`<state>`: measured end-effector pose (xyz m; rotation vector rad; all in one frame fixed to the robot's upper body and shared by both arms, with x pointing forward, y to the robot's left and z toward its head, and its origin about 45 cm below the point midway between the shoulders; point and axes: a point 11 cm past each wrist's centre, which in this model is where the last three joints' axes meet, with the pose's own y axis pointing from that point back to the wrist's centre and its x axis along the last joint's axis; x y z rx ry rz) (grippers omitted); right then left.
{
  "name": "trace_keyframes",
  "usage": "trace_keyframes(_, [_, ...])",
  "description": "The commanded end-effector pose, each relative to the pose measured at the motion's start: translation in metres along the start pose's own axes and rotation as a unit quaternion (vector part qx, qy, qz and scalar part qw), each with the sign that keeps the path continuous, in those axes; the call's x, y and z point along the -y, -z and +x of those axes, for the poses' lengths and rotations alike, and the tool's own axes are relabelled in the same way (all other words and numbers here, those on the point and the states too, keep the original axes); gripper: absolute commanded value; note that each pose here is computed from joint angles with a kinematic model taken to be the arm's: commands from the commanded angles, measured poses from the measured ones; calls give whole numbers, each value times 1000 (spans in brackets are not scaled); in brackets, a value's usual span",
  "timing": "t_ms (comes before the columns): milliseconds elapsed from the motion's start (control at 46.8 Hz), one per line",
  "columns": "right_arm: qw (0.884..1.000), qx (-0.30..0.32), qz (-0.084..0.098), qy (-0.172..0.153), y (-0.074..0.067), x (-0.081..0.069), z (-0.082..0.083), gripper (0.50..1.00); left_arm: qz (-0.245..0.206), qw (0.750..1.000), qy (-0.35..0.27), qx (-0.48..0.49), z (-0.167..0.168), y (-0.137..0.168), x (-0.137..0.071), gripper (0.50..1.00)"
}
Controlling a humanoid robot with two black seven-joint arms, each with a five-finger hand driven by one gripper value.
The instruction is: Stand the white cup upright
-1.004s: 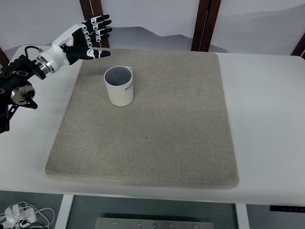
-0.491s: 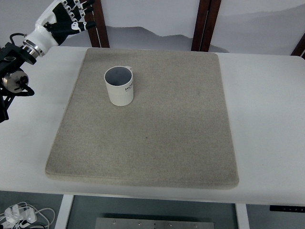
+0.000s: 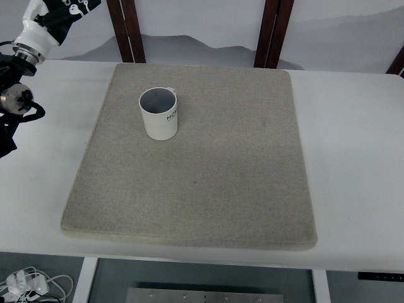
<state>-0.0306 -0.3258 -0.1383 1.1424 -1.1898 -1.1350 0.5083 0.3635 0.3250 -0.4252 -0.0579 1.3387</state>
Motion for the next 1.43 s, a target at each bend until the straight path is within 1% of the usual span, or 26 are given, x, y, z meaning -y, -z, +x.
trace_keyframes(0, [1000, 0, 0, 0, 0, 0, 0, 952, -1, 999, -26, -28, 3, 6, -2, 996])
trace_keyframes(107, [1000, 0, 0, 0, 0, 0, 0, 952, 27, 996, -66, -45, 10, 15, -3, 994])
trace_keyframes(256, [1000, 1, 0, 0, 0, 0, 0, 952, 92, 989, -103, -52, 9, 39, -5, 994])
trace_keyframes(385, [1000, 0, 0, 0, 0, 0, 0, 952, 110, 980, -131, -99, 11, 45, -5, 994])
trace_keyframes(470, [1000, 0, 0, 0, 0, 0, 0, 952, 144, 970, -148, -126, 11, 56, -8, 994])
trace_keyframes(556, [1000, 1, 0, 0, 0, 0, 0, 952, 160, 961, -166, -156, 10, 65, -10, 996])
trace_keyframes(684, [1000, 2, 0, 0, 0, 0, 0, 952, 179, 954, -167, -174, 7, 72, -13, 996])
trace_keyframes(812, [1000, 2, 0, 1, 0, 0, 0, 952, 169, 951, -160, -202, 6, 76, -16, 996])
trace_keyframes(962, [1000, 1, 0, 2, 0, 0, -1, 952, 133, 950, -143, -244, 6, 69, -15, 996])
trace_keyframes(1026, [1000, 4, 1, 3, 0, 0, -1, 952, 124, 947, -145, -258, 9, 70, -19, 996])
trace_keyframes(1154, [1000, 3, 1, 3, 0, 0, -1, 952, 93, 941, -148, -289, 13, 65, -20, 996])
trace_keyframes(1239, [1000, 4, 1, 3, 0, 0, -1, 952, 92, 939, -152, -294, 15, 66, -23, 996])
trace_keyframes(1410, [1000, 3, 1, 5, 0, 0, -1, 952, 91, 937, -150, -302, 7, 72, -22, 996])
